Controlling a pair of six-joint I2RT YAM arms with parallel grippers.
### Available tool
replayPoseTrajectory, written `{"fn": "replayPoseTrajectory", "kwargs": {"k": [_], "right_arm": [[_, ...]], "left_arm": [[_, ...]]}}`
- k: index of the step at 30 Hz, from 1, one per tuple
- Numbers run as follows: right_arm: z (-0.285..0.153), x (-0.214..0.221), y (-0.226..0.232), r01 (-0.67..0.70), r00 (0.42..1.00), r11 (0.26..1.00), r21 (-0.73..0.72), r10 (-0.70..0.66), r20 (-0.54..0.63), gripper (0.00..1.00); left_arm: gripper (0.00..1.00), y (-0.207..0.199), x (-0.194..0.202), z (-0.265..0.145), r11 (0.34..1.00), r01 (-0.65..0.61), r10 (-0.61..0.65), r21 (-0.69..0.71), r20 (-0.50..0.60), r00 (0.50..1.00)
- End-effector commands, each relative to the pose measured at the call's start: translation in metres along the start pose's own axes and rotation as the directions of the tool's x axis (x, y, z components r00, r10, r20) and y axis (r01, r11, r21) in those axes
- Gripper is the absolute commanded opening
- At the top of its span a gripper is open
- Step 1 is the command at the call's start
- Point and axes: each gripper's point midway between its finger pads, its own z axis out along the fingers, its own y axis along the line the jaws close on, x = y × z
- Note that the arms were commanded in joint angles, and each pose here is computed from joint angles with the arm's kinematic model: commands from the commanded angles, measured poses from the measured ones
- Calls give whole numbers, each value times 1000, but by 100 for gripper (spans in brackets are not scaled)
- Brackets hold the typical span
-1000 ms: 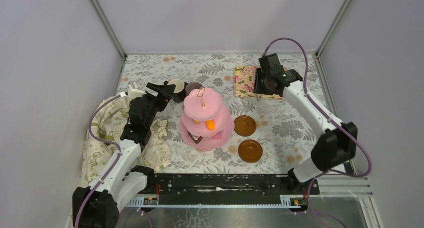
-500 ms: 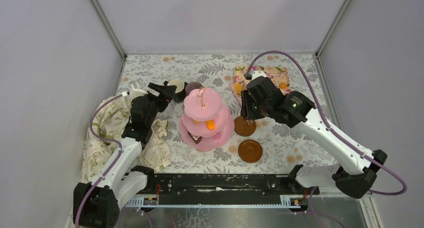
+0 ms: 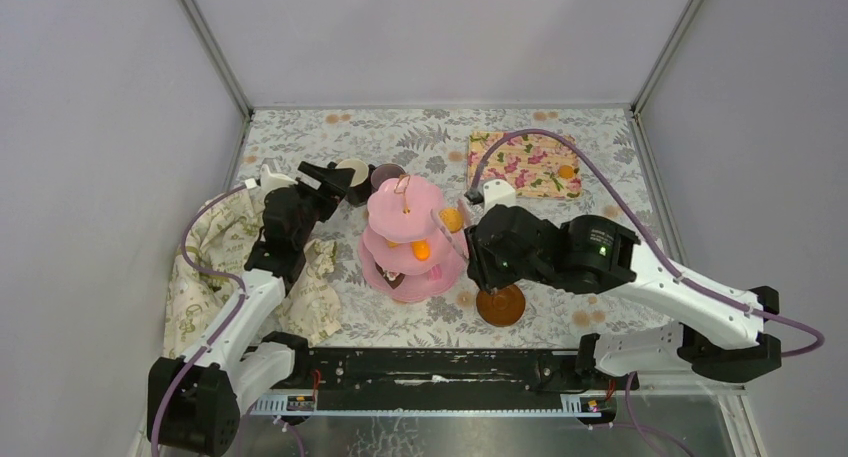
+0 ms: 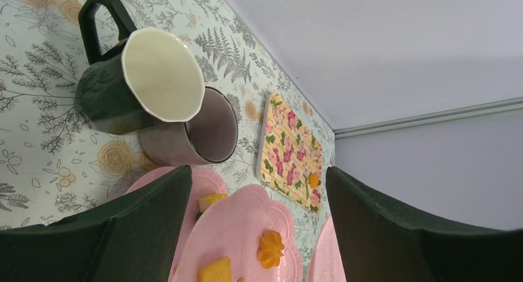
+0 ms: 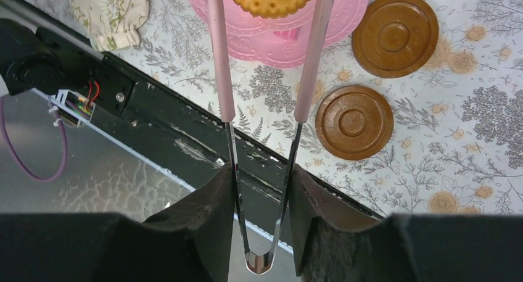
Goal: Serve the afternoon tea
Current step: Place the desert on the desert table.
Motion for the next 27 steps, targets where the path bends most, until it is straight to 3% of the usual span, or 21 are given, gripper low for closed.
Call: {"fn": "replayPoseTrajectory", "kwargs": {"k": [1,27], "right_arm": [[-6,-7,19,6,999,1000,-13,-5,34,17],[30,-25,86,129,992,988,-85,-129,9,18]], "left_arm": [[86,-16,-13,0,999,-27,27,34,25,999],[86,-22,-12,-4,997,6,-8,74,25,1000]]}}
